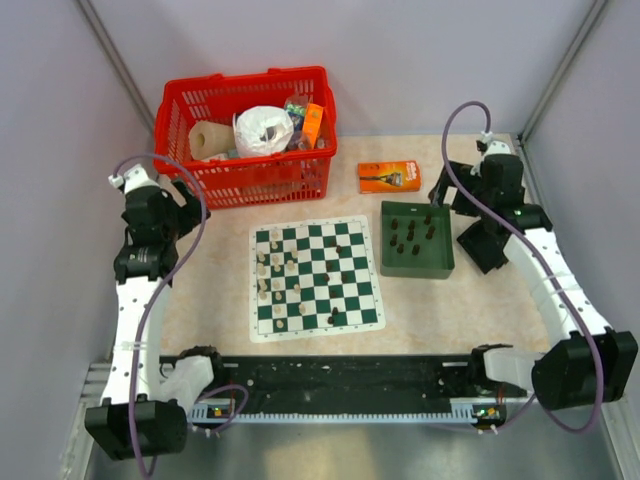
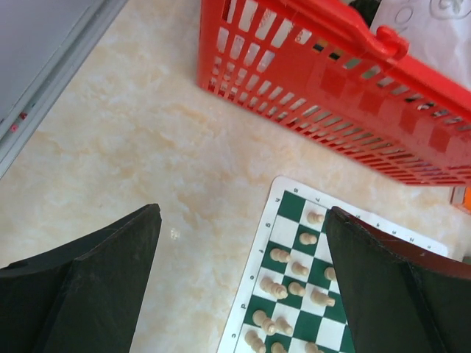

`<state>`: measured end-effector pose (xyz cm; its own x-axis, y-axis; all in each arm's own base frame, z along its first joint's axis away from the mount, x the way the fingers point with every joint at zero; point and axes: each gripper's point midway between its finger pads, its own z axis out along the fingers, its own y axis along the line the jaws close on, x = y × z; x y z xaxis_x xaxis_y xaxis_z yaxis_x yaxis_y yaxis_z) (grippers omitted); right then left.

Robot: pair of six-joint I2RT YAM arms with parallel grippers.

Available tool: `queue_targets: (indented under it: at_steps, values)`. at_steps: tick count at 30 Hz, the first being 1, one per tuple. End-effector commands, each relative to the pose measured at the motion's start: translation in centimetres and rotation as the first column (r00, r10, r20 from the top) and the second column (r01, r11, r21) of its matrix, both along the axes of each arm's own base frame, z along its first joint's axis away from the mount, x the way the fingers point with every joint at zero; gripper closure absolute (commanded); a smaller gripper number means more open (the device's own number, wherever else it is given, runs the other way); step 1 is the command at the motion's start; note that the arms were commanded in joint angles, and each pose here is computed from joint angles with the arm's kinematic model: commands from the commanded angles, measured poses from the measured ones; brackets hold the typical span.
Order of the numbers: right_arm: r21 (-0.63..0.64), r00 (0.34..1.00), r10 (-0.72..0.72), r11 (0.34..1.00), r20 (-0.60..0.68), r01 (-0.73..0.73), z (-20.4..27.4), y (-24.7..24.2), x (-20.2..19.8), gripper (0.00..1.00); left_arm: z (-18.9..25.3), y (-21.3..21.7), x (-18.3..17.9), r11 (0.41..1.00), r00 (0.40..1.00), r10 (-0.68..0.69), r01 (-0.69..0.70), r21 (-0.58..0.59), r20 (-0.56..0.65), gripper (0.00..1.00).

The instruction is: Set up the chess pieces on the board

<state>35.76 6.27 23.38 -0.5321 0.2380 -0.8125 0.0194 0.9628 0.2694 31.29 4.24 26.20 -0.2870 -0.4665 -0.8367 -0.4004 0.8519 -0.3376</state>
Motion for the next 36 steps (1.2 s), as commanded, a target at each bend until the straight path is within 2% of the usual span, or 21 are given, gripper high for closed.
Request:
queue_targets:
  at_steps: [1, 3, 8, 9, 10, 12, 15, 18, 23, 29, 36]
  values:
    - [-0.004, 0.996, 0.09, 0.996, -0.004, -0.09, 1.2, 1.7, 0.1, 0.02, -0.9, -0.9, -0.1, 0.995, 0.994, -0.094, 0.096, 0.028, -0.06, 0.01]
    - [-0.037, 0.995, 0.102, 0.994, -0.015, -0.103, 0.7, 2.0, 0.2, 0.08, -1.4, -1.2, -0.2, 0.992, 0.989, -0.122, 0.125, 0.037, -0.079, 0.01]
    - [-0.104, 0.987, 0.14, 0.983, -0.084, -0.148, -0.8, 4.2, 1.0, 0.14, -2.0, -0.9, -0.8, 0.988, 0.989, -0.126, 0.133, 0.077, -0.08, 0.01]
    - [-0.114, 0.984, 0.146, 0.981, -0.103, -0.157, -1.3, 4.6, 1.2, 0.22, -2.2, -0.9, -1.0, 0.988, 0.988, -0.126, 0.132, 0.073, -0.088, 0.01]
    - [-0.13, 0.983, 0.147, 0.978, -0.113, -0.161, -1.6, 5.0, 1.4, 0.25, -2.2, -1.0, -1.2, 0.986, 0.987, -0.138, 0.145, 0.078, -0.087, 0.01]
    - [-0.156, 0.982, 0.132, 0.976, -0.135, -0.152, -2.4, 5.7, 1.7, 0.25, -2.4, -1.6, -1.3, 0.979, 0.981, -0.179, 0.185, 0.082, -0.075, 0.01]
    - [-0.165, 0.977, 0.124, 0.974, -0.173, -0.153, -3.8, 6.7, 2.0, 0.25, -2.7, -1.2, -1.6, 0.98, 0.981, -0.167, 0.176, 0.096, -0.097, 0.01]
    - [-0.154, 0.97, 0.093, 0.979, -0.227, -0.13, -5.8, 7.0, 2.2, 0.33, -3.6, -0.9, -2.1, 0.981, 0.98, -0.15, 0.164, 0.103, -0.131, 0.01]
    - [-0.138, 0.953, 0.11, 0.979, -0.282, -0.153, -8.8, 8.1, 2.2, 0.41, -4.0, -0.5, -2.4, 0.981, 0.979, -0.132, 0.151, 0.119, -0.155, 0.01]
    - [-0.125, 0.94, 0.196, 0.963, -0.28, -0.238, -8.9, 11.5, 1.9, 0.44, -4.3, -0.3, -2.6, 0.98, 0.977, -0.129, 0.152, 0.131, -0.168, 0.01]
    - [-0.05, 0.905, 0.362, 0.923, -0.222, -0.381, -8.1, 18.4, 0.4, 0.45, -4.3, -0.3, -2.5, 0.982, 0.978, -0.125, 0.146, 0.118, -0.169, 0.01]
